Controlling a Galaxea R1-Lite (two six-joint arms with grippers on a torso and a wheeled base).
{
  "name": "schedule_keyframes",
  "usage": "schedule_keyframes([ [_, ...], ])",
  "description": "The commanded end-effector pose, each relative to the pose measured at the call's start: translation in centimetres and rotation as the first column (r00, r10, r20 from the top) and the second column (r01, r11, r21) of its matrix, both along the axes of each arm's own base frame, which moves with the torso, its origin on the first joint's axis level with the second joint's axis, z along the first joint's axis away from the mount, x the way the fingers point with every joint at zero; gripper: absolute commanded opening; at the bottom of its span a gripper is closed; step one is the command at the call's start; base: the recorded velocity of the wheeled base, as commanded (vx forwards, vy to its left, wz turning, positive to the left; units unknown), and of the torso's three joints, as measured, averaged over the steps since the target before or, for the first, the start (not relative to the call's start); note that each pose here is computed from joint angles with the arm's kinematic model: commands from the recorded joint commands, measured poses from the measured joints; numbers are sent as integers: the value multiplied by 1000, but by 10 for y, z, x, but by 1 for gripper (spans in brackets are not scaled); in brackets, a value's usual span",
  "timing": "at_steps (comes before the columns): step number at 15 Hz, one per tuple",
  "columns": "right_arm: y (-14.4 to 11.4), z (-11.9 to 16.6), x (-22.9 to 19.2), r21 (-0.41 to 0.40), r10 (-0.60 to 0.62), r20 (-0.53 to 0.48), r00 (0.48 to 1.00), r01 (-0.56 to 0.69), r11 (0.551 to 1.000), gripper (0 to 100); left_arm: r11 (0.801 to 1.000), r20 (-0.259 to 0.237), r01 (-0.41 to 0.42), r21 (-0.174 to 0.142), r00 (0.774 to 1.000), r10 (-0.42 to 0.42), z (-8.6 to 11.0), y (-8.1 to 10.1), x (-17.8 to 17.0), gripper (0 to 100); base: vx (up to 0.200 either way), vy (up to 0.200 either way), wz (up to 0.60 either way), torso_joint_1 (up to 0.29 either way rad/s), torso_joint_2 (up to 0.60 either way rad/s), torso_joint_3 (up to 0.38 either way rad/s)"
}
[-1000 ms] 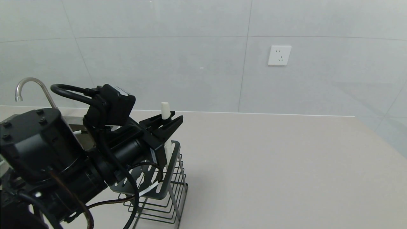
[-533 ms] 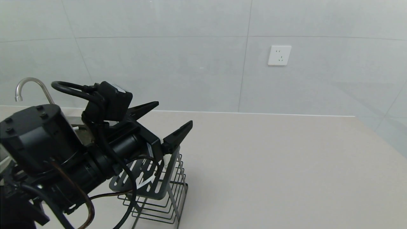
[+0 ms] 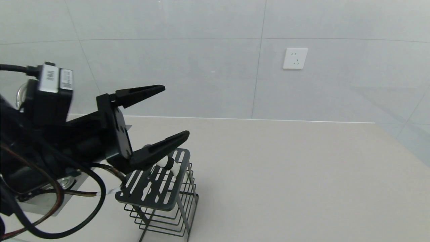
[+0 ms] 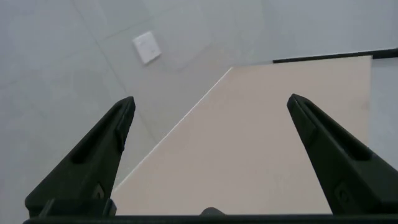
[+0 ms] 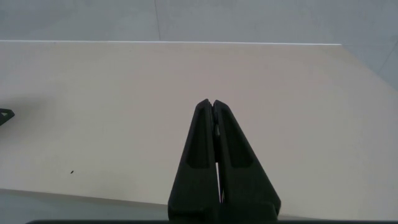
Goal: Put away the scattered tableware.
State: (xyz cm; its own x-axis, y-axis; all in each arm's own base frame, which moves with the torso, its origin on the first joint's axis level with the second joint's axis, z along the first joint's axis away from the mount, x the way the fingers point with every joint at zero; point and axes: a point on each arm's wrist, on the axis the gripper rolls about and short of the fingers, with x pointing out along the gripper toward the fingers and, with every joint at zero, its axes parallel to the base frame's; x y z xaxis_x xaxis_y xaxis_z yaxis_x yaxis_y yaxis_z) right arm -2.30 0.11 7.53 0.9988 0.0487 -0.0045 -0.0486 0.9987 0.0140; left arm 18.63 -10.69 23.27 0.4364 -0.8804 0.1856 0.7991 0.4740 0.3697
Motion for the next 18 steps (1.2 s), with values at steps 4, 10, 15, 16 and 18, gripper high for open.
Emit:
schedule_keyframes([
  [4,0,0,0,-2,0,-2,1000,0,1000,0,954,151,-177,-241,964,217,42,81,-112,100,0,0,0,0,0,0],
  [10,0,0,0,-2,0,-2,1000,0,1000,0,890,71,-385,-243,908,412,-60,94,-232,100,0,0,0,0,0,0],
  [15,0,0,0,-2,0,-2,1000,0,1000,0,825,-130,-539,-169,842,523,-126,97,-216,100,0,0,0,0,0,0],
  [16,0,0,0,-2,2,-2,1000,-2,1000,0,711,-236,-695,-104,712,661,-139,100,-212,100,0,0,0,0,0,0],
  [18,0,0,0,0,2,-2,1000,-2,1000,0,646,-305,-763,7,614,728,-153,102,-210,100,0,0,0,0,0,0],
])
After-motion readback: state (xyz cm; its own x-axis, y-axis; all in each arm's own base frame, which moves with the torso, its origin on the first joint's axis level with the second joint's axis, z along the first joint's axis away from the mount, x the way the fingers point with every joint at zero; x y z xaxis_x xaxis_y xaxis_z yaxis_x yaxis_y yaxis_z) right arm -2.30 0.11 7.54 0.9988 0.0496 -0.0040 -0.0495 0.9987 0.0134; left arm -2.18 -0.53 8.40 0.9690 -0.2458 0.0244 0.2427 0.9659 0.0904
